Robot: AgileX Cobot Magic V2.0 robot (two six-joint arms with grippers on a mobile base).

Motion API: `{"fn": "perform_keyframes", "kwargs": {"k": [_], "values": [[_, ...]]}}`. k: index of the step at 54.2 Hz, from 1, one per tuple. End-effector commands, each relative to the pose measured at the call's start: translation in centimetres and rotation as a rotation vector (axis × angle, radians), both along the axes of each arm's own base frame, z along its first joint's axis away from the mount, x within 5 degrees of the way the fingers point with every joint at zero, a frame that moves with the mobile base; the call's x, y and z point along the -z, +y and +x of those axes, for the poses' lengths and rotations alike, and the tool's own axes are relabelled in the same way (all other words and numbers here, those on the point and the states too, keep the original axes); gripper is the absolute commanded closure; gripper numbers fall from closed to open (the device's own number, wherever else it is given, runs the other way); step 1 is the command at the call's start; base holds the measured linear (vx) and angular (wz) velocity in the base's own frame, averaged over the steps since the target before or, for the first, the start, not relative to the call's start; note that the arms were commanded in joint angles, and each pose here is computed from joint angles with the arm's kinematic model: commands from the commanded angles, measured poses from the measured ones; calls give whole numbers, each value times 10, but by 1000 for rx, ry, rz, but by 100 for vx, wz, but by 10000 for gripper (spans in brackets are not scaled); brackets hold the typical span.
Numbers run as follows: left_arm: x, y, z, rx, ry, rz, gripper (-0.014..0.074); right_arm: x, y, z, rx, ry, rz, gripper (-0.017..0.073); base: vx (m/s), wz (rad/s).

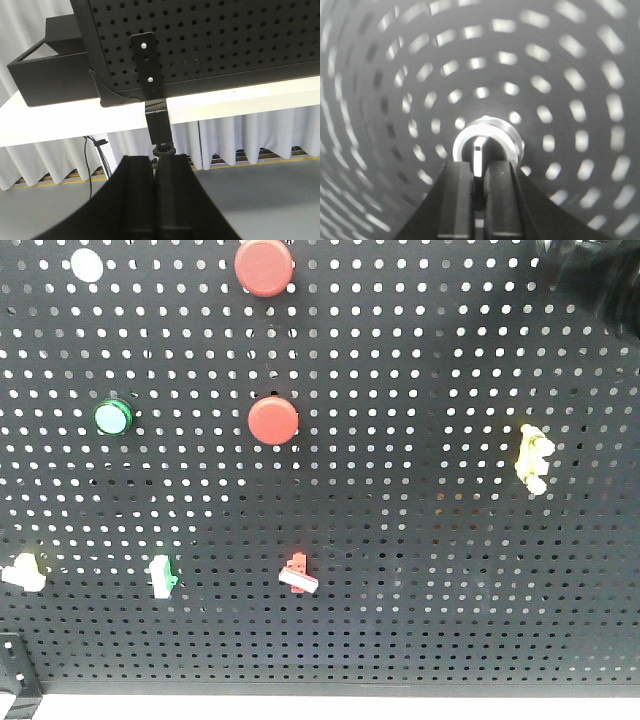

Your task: Rotate knob clockwise with right arm

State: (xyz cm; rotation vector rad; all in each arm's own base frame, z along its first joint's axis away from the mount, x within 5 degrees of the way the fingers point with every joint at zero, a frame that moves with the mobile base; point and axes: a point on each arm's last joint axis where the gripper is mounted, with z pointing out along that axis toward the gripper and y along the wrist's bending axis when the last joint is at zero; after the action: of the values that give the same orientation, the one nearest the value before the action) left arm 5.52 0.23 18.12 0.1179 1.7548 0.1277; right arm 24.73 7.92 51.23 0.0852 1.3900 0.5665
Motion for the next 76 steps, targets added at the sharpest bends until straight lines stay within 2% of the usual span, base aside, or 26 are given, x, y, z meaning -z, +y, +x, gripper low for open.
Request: {"fn": "perform_keyframes", "kwargs": {"k": [1, 4, 6, 13, 19, 33, 39, 60, 76], "values": [[1, -1, 1, 13, -67, -9, 600, -28, 6, -10, -165, -158, 263, 437, 0, 0], [1, -1, 1, 13, -67, -9, 600, -29, 6, -11, -195, -158, 332, 437, 0, 0], [1, -1, 1, 13, -67, -9, 600, -30, 6, -12, -202, -165, 342, 437, 0, 0], [1, -1, 1, 13, -67, -9, 600, -31, 6, -13, -199, -192, 307, 424, 0, 0], [1, -1, 1, 13, -67, -9, 600, -31, 6, -13, -197, -189, 307, 378, 0, 0], [1, -1, 1, 13, -67, -9, 600, -30, 2, -25, -195, -200, 295, 142, 0, 0], [1, -1, 1, 13, -67, -9, 600, -20, -3, -39, -177, -186, 263, 94, 0, 0], [1, -1, 1, 13, -67, -9, 600, 38, -31, -122, -169, -175, 236, 110, 0, 0], [1, -1, 1, 13, -67, -9, 600, 64, -43, -156, -169, -198, 235, 121, 0, 0]]}}
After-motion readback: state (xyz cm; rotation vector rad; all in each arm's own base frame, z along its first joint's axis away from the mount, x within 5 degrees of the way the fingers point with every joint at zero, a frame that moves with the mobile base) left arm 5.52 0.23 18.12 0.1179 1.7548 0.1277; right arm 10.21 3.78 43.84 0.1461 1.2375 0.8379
